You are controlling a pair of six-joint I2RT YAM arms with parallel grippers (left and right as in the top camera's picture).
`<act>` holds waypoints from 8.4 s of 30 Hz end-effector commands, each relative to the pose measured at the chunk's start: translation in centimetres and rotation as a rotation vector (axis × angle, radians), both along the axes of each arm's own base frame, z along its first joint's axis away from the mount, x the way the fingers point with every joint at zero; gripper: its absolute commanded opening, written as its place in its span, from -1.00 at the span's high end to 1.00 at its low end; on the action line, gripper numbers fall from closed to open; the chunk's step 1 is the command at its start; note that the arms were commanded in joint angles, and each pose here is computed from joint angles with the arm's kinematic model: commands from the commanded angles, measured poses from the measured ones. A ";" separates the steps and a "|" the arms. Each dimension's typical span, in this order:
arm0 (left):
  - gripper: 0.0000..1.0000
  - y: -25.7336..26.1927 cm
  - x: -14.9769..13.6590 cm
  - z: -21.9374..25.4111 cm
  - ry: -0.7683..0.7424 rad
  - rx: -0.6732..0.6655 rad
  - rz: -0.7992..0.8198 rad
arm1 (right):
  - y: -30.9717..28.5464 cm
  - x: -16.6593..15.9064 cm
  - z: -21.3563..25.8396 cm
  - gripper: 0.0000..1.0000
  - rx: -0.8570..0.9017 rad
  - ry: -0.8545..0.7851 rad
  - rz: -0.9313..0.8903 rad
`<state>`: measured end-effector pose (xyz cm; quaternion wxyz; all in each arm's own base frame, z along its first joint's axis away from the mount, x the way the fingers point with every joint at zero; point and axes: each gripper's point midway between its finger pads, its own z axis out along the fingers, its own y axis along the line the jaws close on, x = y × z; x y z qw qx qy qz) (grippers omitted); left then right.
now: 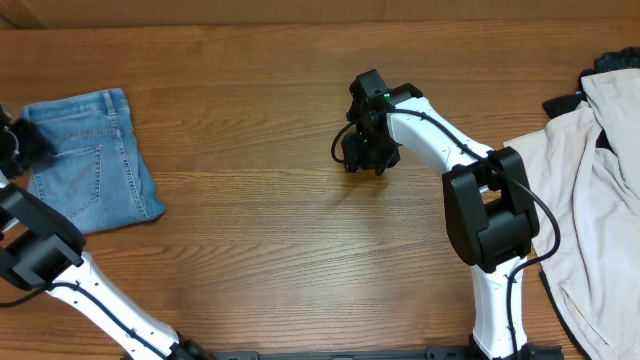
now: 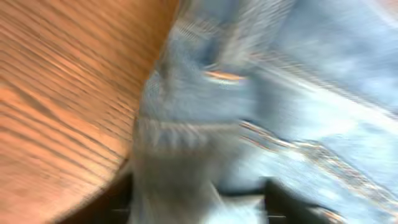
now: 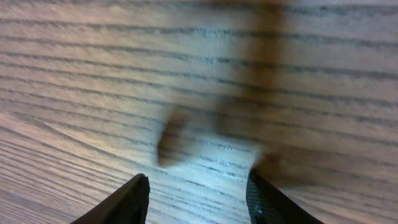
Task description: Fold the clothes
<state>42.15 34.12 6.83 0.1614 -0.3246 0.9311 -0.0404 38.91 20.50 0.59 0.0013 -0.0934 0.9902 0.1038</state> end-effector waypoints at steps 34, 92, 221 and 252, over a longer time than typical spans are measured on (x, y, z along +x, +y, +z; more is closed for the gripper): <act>-1.00 -29.0 -5.4 -2.5 0.667 0.001 -0.433 | -1.1 -2.4 -0.5 -0.12 -0.050 0.105 -0.002; -1.00 -37.2 -12.4 11.7 0.395 -0.018 -0.573 | -11.8 -4.2 22.2 -1.00 0.035 -0.063 -0.258; -1.00 -33.0 -25.1 23.3 -0.496 0.511 -0.532 | -18.0 -14.4 16.4 -1.00 0.000 -1.545 -0.152; -1.00 -35.3 -18.9 10.8 -1.054 0.377 -0.400 | -18.0 -14.4 16.4 -1.00 0.000 -1.545 -0.152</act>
